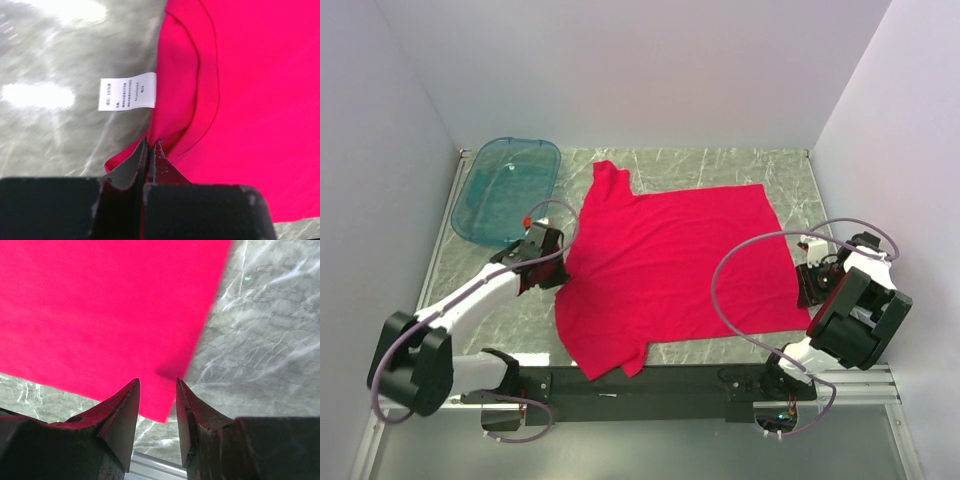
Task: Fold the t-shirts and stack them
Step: Flatten the tshirt out
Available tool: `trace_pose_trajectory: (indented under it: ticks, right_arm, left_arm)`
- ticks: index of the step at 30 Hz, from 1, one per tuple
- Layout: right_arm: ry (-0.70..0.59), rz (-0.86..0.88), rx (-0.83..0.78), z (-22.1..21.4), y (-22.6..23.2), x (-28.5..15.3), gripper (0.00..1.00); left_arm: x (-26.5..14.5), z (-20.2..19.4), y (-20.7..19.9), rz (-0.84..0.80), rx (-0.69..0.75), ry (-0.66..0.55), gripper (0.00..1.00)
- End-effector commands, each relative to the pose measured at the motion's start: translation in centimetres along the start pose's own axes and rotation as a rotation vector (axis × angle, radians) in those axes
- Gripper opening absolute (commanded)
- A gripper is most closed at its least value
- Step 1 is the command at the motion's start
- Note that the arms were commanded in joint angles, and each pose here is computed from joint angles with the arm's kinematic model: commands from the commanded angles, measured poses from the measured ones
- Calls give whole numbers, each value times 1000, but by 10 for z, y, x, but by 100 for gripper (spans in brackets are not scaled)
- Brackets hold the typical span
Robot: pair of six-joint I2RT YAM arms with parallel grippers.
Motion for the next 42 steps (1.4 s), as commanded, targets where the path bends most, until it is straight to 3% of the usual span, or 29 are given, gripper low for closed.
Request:
trace_pose_trajectory:
  ticks: [1, 4, 14, 17, 24, 30, 32, 36, 42]
  right_arm:
    - [0, -14, -20, -2, -2, -1, 43]
    - [-5, -31, -14, -1, -4, 0, 43]
    - [79, -43, 55, -16, -13, 21, 46]
    - [110, -13, 46, -24, -5, 25, 42]
    - [138, 116, 1, -34, 24, 20, 19]
    - [140, 186, -34, -38, 43, 12, 14]
    - [131, 183, -26, -37, 44, 11, 16]
    - [109, 94, 35, -30, 32, 10, 41]
    - [55, -83, 94, -16, 7, -13, 47]
  left_arm:
    - [-10, -5, 25, 66, -56, 1, 0]
    - [-15, -11, 18, 34, -55, 58, 1]
    - [-15, -15, 18, 22, -48, 85, 1]
    - [-13, -16, 16, 14, -46, 94, 1]
    - [-14, -23, 15, -17, -61, 124, 1]
    - [-18, -27, 14, -43, -96, 130, 1]
    - [-18, -28, 15, -45, -99, 128, 1]
    - [-19, -27, 14, -49, -102, 125, 0]
    - [-19, -27, 16, -42, -106, 118, 1]
Point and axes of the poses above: each gripper's point midway between its finger pads, its own x axis out along the fingers, its own y axis along the line the jaws close on, z = x × y, the point moved 4 cm from there along -x, back along the fingers, and after that the axes turned 14 degrees about -x, right-handed, at the moved point
